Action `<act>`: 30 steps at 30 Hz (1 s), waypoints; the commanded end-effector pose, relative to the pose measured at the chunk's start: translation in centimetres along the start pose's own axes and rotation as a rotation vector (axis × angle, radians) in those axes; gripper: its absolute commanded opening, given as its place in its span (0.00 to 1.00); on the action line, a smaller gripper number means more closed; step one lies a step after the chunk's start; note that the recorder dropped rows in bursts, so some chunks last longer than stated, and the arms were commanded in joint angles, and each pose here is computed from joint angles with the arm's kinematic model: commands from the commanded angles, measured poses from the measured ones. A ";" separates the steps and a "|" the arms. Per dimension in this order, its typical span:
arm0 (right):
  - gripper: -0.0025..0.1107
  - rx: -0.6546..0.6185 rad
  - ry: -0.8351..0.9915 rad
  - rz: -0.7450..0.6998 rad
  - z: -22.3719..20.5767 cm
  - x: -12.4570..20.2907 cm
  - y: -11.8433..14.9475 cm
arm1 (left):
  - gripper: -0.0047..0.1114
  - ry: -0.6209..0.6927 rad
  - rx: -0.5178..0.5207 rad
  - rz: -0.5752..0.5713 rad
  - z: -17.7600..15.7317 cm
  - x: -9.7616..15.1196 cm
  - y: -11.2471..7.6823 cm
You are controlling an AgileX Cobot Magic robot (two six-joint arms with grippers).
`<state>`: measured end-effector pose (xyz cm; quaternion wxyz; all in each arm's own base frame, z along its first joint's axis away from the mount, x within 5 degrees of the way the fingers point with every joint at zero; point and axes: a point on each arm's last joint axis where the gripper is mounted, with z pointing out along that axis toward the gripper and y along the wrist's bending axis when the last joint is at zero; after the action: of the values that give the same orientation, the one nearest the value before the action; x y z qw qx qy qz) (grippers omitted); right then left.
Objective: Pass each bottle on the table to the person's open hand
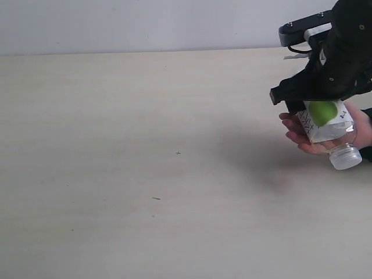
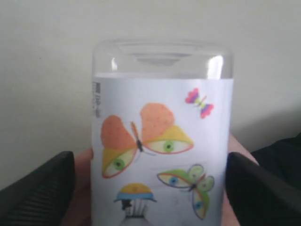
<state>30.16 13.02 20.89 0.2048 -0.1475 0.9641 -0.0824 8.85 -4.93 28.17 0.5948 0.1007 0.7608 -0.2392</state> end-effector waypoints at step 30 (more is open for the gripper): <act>0.02 -0.408 -0.613 -0.007 -22.0 5.9 -3.9 | 0.05 -0.021 -0.002 -0.001 -0.1 -0.1 0.0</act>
<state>17.77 10.03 38.57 0.4296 -0.2053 0.8669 0.1479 8.85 -4.93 28.17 0.5948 0.1007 0.7608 -0.2392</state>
